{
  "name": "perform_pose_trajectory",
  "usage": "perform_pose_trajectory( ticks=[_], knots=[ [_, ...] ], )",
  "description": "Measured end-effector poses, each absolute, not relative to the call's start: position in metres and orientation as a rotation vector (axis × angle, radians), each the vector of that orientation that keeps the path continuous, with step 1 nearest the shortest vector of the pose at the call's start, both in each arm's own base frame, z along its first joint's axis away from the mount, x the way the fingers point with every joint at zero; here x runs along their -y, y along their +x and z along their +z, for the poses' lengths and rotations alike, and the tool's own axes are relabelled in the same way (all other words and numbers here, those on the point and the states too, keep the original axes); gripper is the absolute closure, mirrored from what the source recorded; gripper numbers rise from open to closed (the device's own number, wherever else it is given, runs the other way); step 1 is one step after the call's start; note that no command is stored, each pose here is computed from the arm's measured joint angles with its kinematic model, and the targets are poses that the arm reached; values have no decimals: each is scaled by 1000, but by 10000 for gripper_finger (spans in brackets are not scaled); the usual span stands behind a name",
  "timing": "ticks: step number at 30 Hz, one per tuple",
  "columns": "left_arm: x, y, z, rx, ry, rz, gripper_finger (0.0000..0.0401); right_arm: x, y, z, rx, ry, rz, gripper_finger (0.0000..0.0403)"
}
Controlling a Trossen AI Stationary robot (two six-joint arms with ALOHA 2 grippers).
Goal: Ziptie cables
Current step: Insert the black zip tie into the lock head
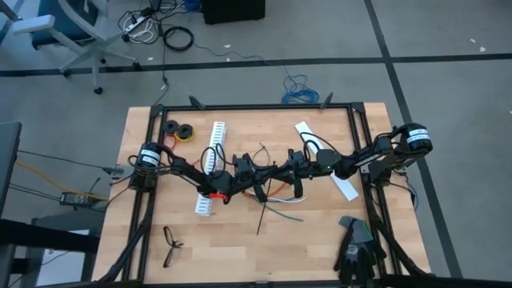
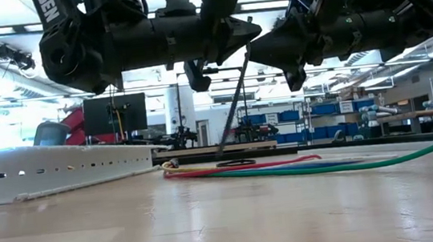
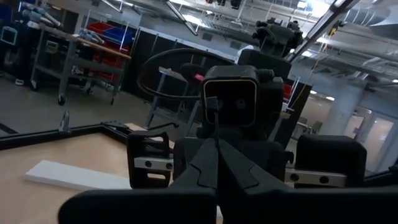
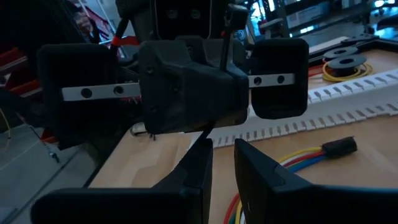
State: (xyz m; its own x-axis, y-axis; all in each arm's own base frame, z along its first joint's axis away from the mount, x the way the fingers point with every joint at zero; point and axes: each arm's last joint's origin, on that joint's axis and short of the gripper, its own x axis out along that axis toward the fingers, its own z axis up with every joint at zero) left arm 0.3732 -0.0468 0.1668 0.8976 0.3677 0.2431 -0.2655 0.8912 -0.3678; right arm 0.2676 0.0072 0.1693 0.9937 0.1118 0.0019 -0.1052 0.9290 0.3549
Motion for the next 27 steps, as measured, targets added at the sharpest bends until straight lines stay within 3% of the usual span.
perform_pose_trajectory(
  ticks=[16, 27],
  knots=[
    [44, 371, 160, 265, -300, 428, 397, -2, 268, 169, 8, 400, -58, 344],
    [42, 366, 157, 271, -307, 468, 398, -3, 268, 165, -31, 400, -53, 344]
  ],
)
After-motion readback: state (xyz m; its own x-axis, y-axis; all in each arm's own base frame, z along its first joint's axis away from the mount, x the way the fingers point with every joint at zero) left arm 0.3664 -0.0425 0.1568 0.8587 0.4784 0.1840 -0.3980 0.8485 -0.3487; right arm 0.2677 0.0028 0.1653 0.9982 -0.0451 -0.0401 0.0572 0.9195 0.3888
